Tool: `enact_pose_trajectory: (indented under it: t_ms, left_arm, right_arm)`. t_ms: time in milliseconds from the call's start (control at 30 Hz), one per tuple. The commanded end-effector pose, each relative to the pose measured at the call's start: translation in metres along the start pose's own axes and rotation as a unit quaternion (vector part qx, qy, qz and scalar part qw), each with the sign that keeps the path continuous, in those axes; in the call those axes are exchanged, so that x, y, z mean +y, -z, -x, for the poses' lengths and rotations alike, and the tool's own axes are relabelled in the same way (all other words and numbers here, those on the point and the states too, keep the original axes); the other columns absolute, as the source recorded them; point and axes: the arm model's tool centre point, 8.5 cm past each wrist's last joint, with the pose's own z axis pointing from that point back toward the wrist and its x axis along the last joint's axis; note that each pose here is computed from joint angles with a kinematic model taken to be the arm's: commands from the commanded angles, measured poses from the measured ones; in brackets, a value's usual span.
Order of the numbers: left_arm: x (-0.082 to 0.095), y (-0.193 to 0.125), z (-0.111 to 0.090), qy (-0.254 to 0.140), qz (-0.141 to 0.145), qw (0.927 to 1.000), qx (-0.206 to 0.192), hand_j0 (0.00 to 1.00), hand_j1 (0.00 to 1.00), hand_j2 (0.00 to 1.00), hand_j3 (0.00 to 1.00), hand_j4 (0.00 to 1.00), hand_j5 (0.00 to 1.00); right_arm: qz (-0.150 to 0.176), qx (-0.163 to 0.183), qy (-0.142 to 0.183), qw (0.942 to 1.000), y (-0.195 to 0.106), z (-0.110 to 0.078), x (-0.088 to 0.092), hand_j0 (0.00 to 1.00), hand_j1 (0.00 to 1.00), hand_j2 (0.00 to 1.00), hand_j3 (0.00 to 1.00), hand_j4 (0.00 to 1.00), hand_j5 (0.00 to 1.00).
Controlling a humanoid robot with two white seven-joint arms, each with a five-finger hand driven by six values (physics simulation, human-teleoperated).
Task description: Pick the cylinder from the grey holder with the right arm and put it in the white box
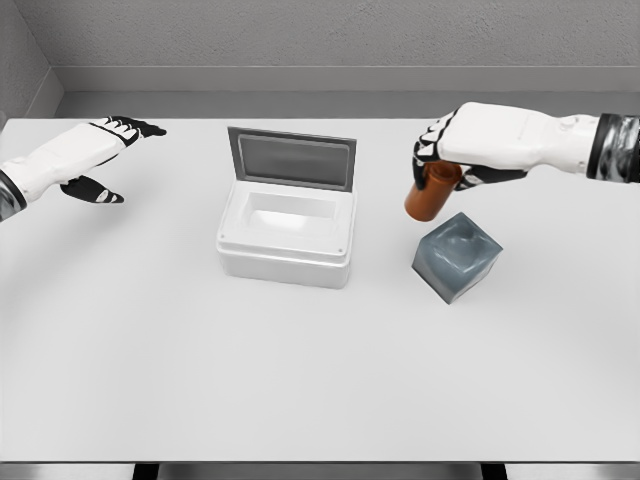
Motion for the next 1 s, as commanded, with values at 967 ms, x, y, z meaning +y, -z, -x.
enact_pose_trajectory:
  t_ms: [967]
  left_arm:
    - [0.001,0.000,0.000,-0.002,-0.003,1.0000,0.000,1.00,1.00,1.00,1.00,1.00,1.00]
  right_arm:
    - [0.046,-0.038,0.020,0.9980,0.064,-0.023,-0.017,0.43,0.43,0.43,0.43,0.43,0.43]
